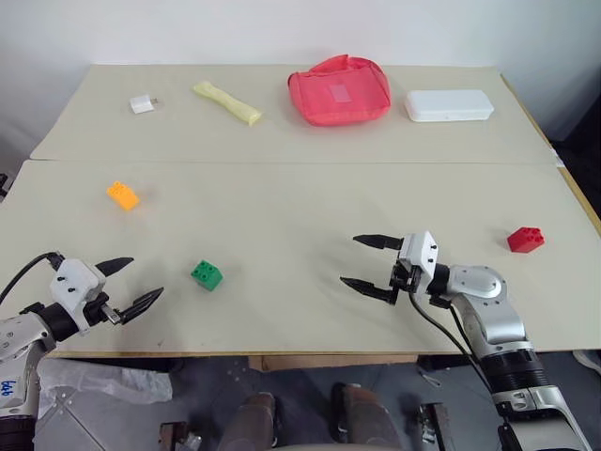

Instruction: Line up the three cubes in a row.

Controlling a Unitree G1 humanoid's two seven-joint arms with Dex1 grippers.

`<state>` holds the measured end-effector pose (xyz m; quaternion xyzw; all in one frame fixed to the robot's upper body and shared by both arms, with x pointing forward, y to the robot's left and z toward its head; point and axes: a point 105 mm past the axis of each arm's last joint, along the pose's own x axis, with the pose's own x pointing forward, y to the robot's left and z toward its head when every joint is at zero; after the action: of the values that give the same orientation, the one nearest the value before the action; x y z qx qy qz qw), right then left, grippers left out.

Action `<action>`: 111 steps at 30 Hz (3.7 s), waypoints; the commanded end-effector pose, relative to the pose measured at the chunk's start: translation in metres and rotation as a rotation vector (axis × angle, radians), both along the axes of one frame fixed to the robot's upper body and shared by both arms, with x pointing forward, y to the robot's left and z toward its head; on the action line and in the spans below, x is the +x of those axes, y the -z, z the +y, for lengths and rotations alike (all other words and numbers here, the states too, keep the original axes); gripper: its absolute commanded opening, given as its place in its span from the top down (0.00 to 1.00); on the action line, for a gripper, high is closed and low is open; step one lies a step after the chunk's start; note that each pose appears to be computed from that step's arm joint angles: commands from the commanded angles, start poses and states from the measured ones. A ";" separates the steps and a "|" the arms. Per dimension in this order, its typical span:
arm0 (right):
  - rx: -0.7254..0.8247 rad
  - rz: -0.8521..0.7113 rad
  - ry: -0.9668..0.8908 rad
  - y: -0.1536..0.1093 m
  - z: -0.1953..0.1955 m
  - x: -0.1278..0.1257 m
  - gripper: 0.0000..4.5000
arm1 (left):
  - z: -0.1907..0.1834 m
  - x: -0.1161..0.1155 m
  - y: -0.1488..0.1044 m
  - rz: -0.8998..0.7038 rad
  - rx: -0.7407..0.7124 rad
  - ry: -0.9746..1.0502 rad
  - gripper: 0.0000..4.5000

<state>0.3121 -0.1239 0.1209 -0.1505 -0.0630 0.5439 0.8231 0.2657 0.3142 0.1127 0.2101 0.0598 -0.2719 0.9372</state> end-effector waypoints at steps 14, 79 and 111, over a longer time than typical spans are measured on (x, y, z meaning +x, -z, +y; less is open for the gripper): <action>0.142 -0.116 0.239 -0.044 -0.044 -0.005 0.00 | -0.131 0.013 -0.076 -0.101 -0.087 0.487 0.01; -0.440 0.132 -0.188 -0.034 -0.002 0.032 0.66 | -0.165 0.016 -0.059 -0.080 -0.078 0.538 0.00; 0.064 -0.085 -0.493 -0.078 0.042 -0.009 0.01 | 0.015 -0.064 -0.013 0.052 -0.229 -0.140 0.00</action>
<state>0.3146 -0.0879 0.1848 -0.1500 -0.1269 0.7021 0.6844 0.2156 0.3116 0.1291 0.0917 0.0607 -0.2414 0.9642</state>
